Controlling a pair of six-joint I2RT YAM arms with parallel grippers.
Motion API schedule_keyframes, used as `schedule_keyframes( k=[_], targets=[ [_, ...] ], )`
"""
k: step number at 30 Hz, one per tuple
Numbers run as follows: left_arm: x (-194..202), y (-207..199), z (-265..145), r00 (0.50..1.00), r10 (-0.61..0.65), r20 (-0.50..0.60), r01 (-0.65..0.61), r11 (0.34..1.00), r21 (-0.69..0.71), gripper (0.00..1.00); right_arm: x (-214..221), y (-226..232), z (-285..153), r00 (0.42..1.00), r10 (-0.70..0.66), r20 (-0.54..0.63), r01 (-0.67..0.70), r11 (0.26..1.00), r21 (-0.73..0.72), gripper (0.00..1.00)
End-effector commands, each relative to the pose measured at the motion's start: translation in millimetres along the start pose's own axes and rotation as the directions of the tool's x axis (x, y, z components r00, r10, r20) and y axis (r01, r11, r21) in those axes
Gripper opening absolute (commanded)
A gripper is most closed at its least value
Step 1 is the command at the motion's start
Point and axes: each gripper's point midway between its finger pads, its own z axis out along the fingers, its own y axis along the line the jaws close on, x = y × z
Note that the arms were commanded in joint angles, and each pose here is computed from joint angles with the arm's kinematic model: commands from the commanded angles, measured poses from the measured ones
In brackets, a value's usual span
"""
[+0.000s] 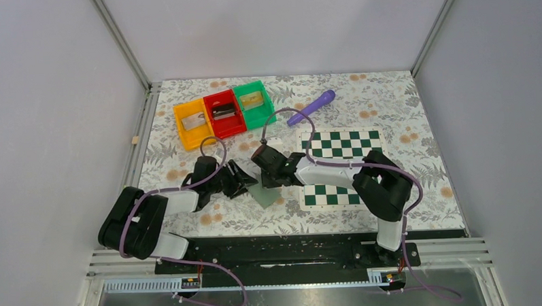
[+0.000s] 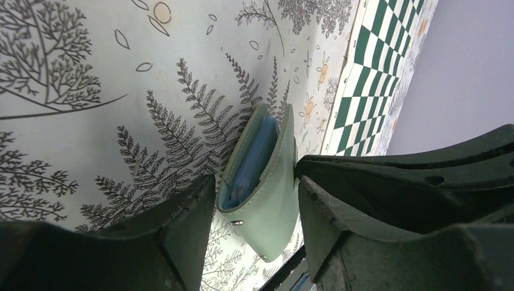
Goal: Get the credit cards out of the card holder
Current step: Open the card holder at the center of the board.
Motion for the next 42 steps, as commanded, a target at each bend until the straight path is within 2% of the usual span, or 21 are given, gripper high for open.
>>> schedule_keyframes(
  k=[1,7,12,16,18,24,29,30,31,35,37,39,42],
  targets=[
    [12.1,12.1,-0.4,1.000,0.022,-0.008,-0.022,1.000,-0.015,0.54,-23.4,14.6,-16.6,0.989,0.140,0.053,-0.134,0.985,-0.107,0.00],
    [20.3,3.9,1.8,0.999,0.031,-0.027,-0.030,0.999,0.039,0.53,-22.9,7.7,-13.3,0.976,0.211,0.046,-0.204,0.971,-0.129,0.00],
    [23.0,-3.6,5.6,0.999,0.028,-0.044,-0.025,0.997,0.068,0.42,-22.2,5.0,-11.5,0.968,0.247,0.035,-0.239,0.958,-0.156,0.00],
    [24.7,-0.5,10.2,0.998,0.015,-0.066,-0.011,0.999,0.051,0.12,-22.9,4.5,-12.0,0.971,0.237,0.027,-0.226,0.950,-0.216,0.00],
    [24.6,2.0,11.9,0.998,0.010,-0.070,-0.007,0.999,0.038,0.02,-25.2,6.0,-14.2,0.980,0.200,0.022,-0.187,0.945,-0.270,0.00],
    [23.2,4.4,14.5,0.997,0.007,-0.072,-0.006,1.000,0.019,0.00,-23.4,-5.8,-22.9,0.992,0.126,0.006,-0.114,0.918,-0.380,0.00],
    [19.9,9.4,14.4,0.996,0.041,-0.080,-0.044,0.998,-0.036,0.00,-28.2,-33.2,-24.0,0.991,0.130,0.012,-0.117,0.929,-0.352,0.00],
    [19.2,12.1,13.3,0.996,0.044,-0.082,-0.049,0.997,-0.062,0.00,-28.5,-39.4,-23.2,0.991,0.133,0.008,-0.123,0.932,-0.340,0.00],
    [17.2,15.2,11.9,0.996,0.051,-0.079,-0.058,0.994,-0.093,0.07,-29.3,-43.8,-23.2,0.991,0.135,0.004,-0.126,0.934,-0.334,0.00],
    [-7.0,22.1,-1.2,0.994,0.113,-0.006,-0.111,0.963,-0.245,0.43,-28.3,-42.8,-26.1,0.989,0.144,-0.020,-0.142,0.922,-0.359,0.00],
    [-22.4,13.5,-13.4,0.985,0.165,0.051,-0.144,0.949,-0.280,0.55,-26.4,-36.6,-29.3,0.981,0.189,-0.041,-0.190,0.900,-0.393,0.00],
    [-29.2,3.2,-21.7,0.974,0.212,0.073,-0.184,0.940,-0.286,0.63,-27.1,-29.8,-34.9,0.971,0.234,-0.048,-0.232,0.870,-0.435,0.00],
    [-27.6,-6.2,-27.5,0.965,0.254,0.062,-0.224,0.926,-0.304,0.67,-33.3,-17.5,-45.6,0.954,0.295,-0.059,-0.284,0.816,-0.503,0.00]
  ],
)
